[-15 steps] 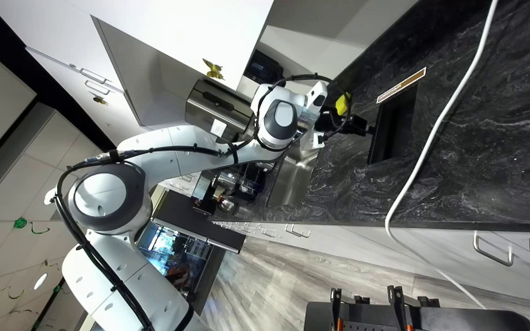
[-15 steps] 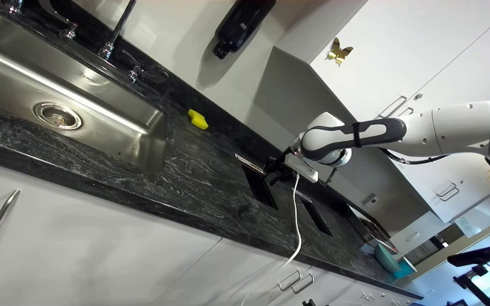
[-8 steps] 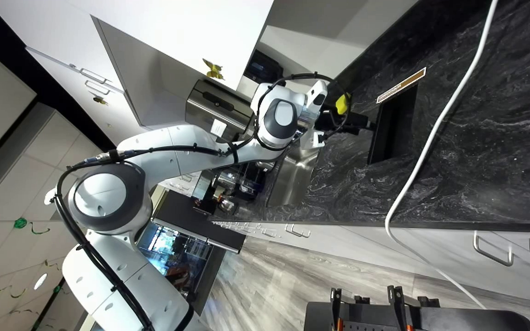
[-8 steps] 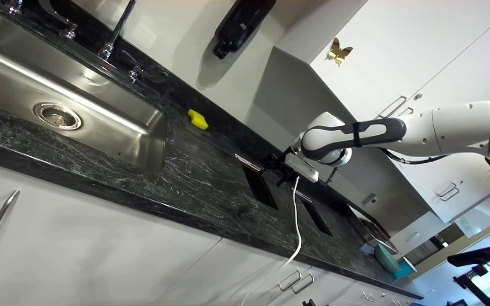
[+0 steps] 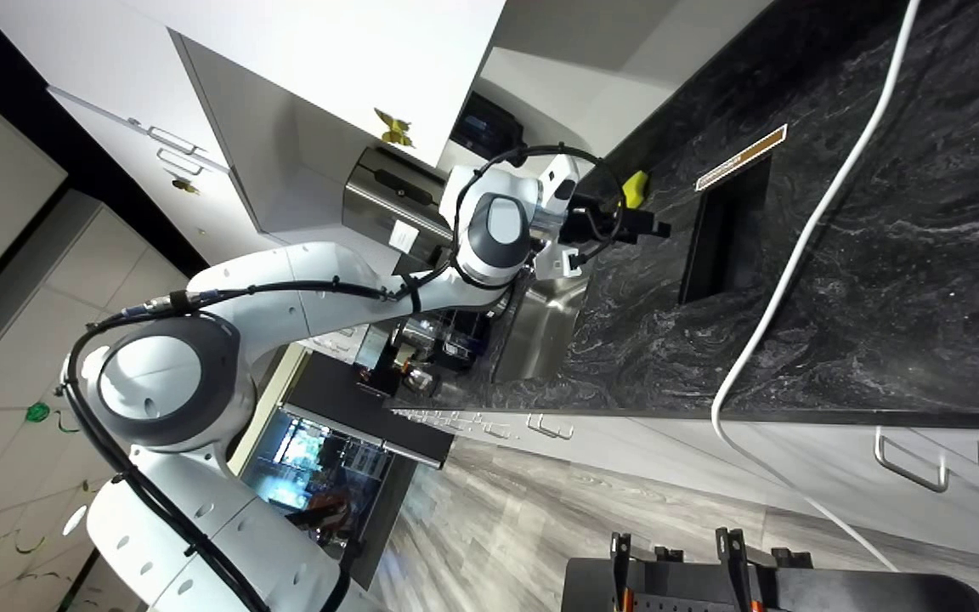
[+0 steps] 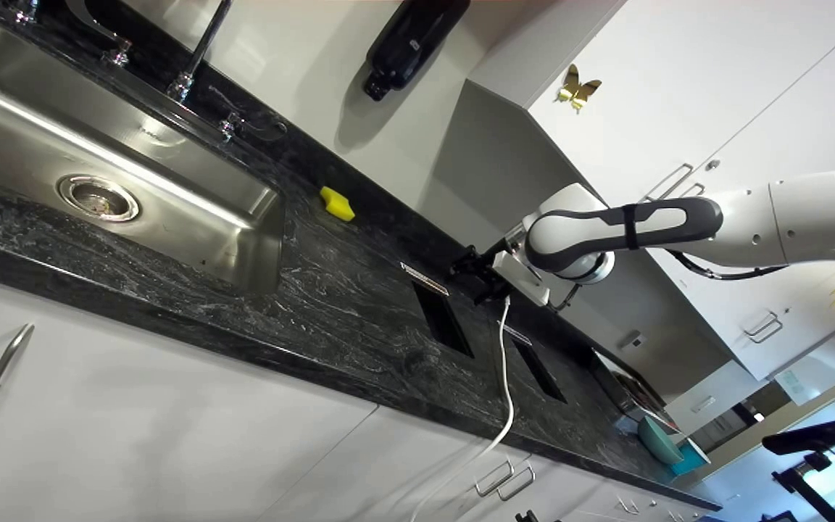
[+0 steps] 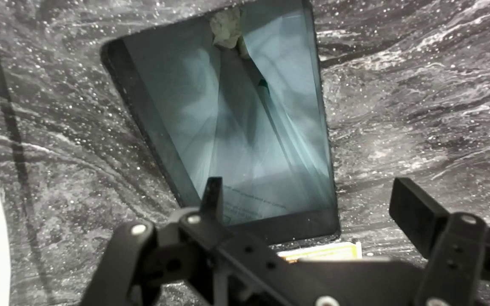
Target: Pick the piece of paper on the counter and throw it in the bin
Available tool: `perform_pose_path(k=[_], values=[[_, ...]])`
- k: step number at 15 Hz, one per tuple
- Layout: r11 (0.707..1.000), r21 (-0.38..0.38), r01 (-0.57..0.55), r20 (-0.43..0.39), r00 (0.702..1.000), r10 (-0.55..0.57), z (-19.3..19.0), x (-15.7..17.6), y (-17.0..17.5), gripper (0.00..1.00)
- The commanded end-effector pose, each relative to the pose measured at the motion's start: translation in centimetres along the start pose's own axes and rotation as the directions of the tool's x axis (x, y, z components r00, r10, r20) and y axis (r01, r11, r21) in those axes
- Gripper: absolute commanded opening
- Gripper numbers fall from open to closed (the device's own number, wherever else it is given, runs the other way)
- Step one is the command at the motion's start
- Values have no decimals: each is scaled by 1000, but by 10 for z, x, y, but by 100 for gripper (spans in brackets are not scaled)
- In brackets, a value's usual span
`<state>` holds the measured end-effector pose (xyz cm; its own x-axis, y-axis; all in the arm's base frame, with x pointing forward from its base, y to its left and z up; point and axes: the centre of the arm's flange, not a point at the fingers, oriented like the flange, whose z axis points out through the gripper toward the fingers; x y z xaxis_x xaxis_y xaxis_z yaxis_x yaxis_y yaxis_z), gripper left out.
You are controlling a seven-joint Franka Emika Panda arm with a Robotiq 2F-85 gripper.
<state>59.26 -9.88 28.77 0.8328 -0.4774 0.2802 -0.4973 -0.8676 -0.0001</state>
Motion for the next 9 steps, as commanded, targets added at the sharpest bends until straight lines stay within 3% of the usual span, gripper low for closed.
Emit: perform_pose_path(k=[1, 4, 5, 9], values=[[999, 34, -19, -25, 999, 20, -31, -27, 3, 100], [999, 40, -4, -13, 1000, 4, -43, -38, 2, 100], [1000, 26, 8, -7, 1000, -8, -26, -20, 0, 100], [999, 34, 11, -4, 1000, -11, -33, -28, 1, 100]])
